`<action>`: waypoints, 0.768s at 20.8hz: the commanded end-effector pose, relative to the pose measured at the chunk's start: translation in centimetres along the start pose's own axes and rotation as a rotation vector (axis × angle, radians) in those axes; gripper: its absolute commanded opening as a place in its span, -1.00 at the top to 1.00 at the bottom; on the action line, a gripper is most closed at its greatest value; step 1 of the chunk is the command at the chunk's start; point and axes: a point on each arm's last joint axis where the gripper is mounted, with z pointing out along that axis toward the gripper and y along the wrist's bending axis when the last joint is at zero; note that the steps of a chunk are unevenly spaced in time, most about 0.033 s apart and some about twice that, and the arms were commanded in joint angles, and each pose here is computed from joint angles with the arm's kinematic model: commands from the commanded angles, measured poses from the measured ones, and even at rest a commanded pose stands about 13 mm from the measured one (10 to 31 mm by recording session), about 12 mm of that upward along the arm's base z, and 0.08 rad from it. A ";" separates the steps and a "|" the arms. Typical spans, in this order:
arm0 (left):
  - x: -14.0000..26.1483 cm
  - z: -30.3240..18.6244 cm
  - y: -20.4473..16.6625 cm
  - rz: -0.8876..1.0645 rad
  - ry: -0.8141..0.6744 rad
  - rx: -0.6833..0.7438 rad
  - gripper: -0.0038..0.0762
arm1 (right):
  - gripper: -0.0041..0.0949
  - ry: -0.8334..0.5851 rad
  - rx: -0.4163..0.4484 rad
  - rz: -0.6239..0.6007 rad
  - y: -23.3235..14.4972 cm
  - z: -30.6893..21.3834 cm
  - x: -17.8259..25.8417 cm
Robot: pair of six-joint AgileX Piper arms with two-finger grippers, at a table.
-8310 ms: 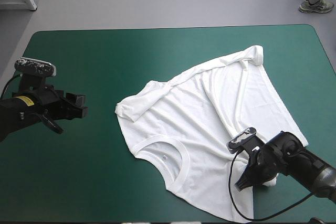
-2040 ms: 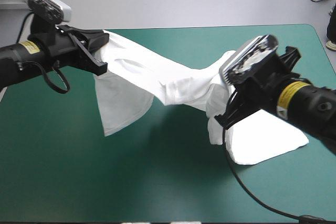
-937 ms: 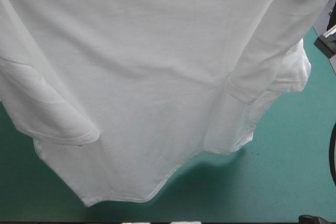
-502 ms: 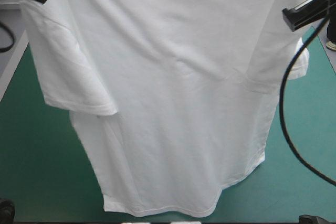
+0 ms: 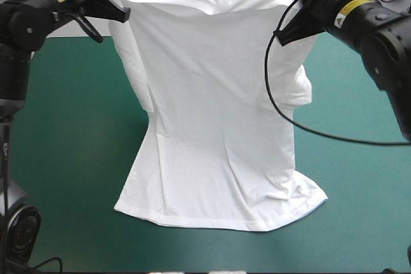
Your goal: Fold the cloth
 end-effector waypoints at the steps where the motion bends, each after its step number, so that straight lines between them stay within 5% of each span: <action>1: 0.2 0.9 1.0 -0.032 -0.094 -0.062 0.86 | 0.95 -0.110 0.002 0.103 -3.3 2.3 0.8; 6: 4.0 7.8 3.0 -0.134 -0.064 -0.069 0.86 | 0.95 -0.034 -0.004 0.161 -5.8 12.1 6.1; 16: 15.9 21.0 0.4 -0.179 0.271 0.082 0.86 | 0.95 0.227 -0.132 0.196 -2.6 25.3 17.3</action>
